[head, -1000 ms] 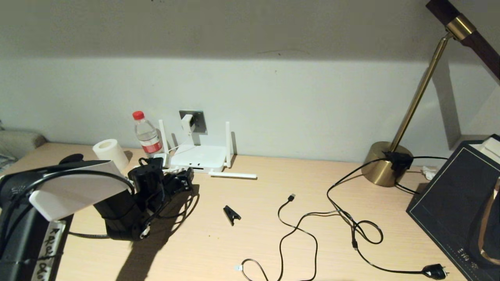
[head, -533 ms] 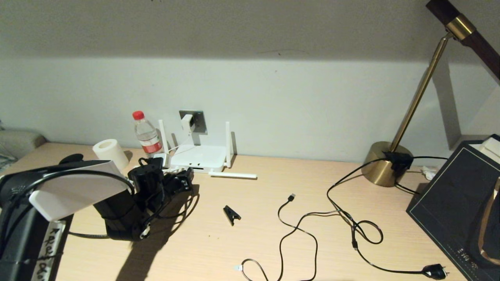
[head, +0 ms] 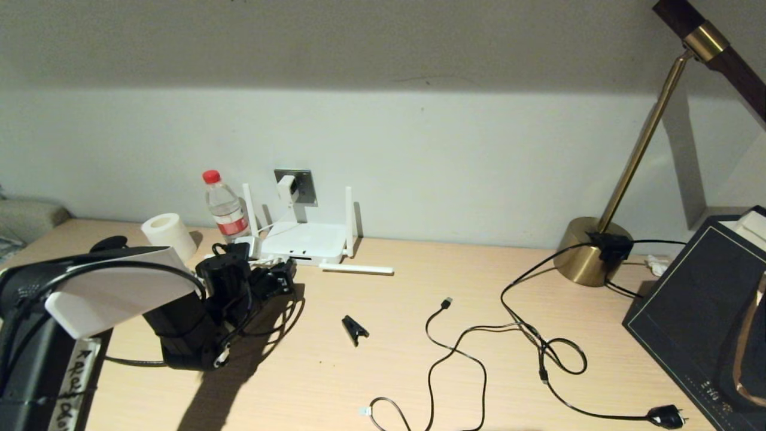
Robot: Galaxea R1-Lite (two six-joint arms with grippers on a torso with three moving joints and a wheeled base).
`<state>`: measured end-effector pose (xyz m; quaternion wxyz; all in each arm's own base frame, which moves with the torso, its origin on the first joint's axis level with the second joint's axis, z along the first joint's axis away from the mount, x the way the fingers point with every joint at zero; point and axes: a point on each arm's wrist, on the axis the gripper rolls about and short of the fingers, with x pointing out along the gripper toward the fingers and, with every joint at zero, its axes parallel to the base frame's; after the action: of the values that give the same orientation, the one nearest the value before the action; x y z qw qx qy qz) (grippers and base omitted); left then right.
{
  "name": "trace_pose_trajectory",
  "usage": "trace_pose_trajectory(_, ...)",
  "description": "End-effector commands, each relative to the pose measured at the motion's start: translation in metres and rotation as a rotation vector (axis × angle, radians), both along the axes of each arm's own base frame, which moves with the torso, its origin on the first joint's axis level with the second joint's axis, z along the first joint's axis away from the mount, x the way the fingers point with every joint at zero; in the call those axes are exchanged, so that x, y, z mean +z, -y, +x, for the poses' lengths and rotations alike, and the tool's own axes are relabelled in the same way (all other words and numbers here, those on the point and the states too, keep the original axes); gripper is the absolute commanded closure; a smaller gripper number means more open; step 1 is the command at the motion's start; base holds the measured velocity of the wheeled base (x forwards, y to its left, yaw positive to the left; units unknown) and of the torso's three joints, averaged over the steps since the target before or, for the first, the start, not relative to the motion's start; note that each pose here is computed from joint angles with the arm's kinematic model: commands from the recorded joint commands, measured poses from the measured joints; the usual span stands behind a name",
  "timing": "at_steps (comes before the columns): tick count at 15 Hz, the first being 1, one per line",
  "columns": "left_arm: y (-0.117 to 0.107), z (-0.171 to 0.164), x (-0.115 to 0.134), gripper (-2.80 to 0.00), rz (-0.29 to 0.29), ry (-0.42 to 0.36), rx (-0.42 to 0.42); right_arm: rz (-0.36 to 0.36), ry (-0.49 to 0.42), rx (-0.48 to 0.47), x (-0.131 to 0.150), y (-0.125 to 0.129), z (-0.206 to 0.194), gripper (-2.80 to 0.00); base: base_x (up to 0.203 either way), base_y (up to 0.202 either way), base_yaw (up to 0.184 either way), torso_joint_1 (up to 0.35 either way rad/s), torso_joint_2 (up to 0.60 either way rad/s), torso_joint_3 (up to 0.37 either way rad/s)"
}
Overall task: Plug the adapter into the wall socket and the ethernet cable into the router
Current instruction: Plug cable into router interface
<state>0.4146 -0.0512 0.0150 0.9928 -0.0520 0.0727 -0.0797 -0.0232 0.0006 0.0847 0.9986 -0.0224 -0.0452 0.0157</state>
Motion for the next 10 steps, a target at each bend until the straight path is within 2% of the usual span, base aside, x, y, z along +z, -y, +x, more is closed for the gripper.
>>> trace_pose_trajectory(1, 0.0004, -0.0003, 0.0008, 0.0, -0.002, 0.007, 0.0, -0.001, -0.036, 0.0, -0.0097, 0.0, 0.0029, 0.0, 0.0, 0.0, 0.0, 0.0, 0.0, 0.0)
trace_pose_trajectory(10, -0.0008, -0.0045, -0.0008, 0.0, 0.001, -0.003, 0.002, -0.001, -0.036, 0.0, -0.0097, 0.0, 0.0029, 0.0, 0.0, 0.0, 0.0, 0.0, 0.0, 0.0)
